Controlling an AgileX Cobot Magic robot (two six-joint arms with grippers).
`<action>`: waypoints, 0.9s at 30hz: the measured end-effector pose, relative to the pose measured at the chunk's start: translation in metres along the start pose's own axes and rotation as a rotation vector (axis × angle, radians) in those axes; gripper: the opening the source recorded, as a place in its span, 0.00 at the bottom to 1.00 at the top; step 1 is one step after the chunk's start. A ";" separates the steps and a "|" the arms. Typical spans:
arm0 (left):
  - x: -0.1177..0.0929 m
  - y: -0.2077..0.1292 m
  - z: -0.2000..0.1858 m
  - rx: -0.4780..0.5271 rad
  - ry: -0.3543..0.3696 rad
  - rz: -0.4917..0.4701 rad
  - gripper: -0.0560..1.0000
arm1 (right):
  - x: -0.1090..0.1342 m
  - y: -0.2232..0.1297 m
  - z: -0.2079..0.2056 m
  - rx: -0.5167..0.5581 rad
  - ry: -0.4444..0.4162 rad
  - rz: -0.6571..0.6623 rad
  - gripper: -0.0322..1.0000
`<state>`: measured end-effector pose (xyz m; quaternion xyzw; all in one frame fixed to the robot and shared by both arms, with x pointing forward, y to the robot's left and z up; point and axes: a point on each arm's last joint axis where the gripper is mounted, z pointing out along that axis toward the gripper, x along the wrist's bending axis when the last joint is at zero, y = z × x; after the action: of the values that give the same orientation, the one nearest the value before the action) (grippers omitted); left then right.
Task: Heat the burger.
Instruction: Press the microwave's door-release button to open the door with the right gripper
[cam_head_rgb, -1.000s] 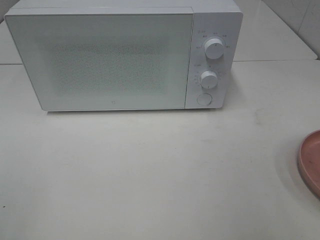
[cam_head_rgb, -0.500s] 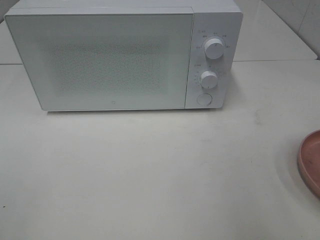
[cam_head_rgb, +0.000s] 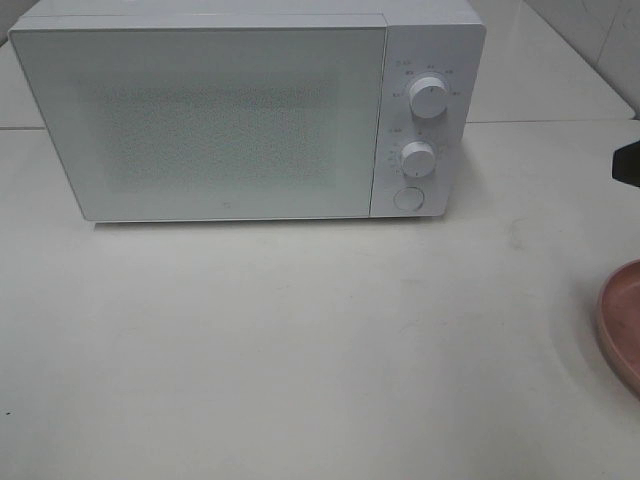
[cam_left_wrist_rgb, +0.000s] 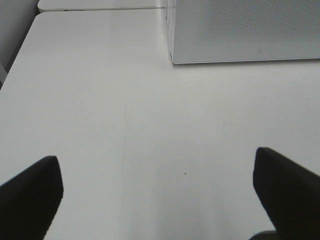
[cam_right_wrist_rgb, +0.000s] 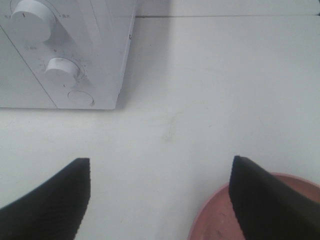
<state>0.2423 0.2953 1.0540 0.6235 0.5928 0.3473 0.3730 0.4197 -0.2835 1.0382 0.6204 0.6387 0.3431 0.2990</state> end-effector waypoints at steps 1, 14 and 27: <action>0.000 0.000 0.000 0.000 0.000 0.000 0.98 | 0.000 0.001 0.004 -0.007 0.000 0.000 0.75; 0.000 0.000 0.000 0.000 0.000 0.000 0.98 | 0.001 0.014 0.048 -0.175 0.009 0.000 0.75; 0.000 0.000 0.000 0.000 0.000 0.000 0.98 | 0.028 -0.021 0.068 -0.335 0.063 -0.042 0.75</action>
<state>0.2423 0.2953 1.0540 0.6235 0.5928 0.3473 0.3730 0.4608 -0.2505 0.9830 0.5373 0.5946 0.4575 0.3854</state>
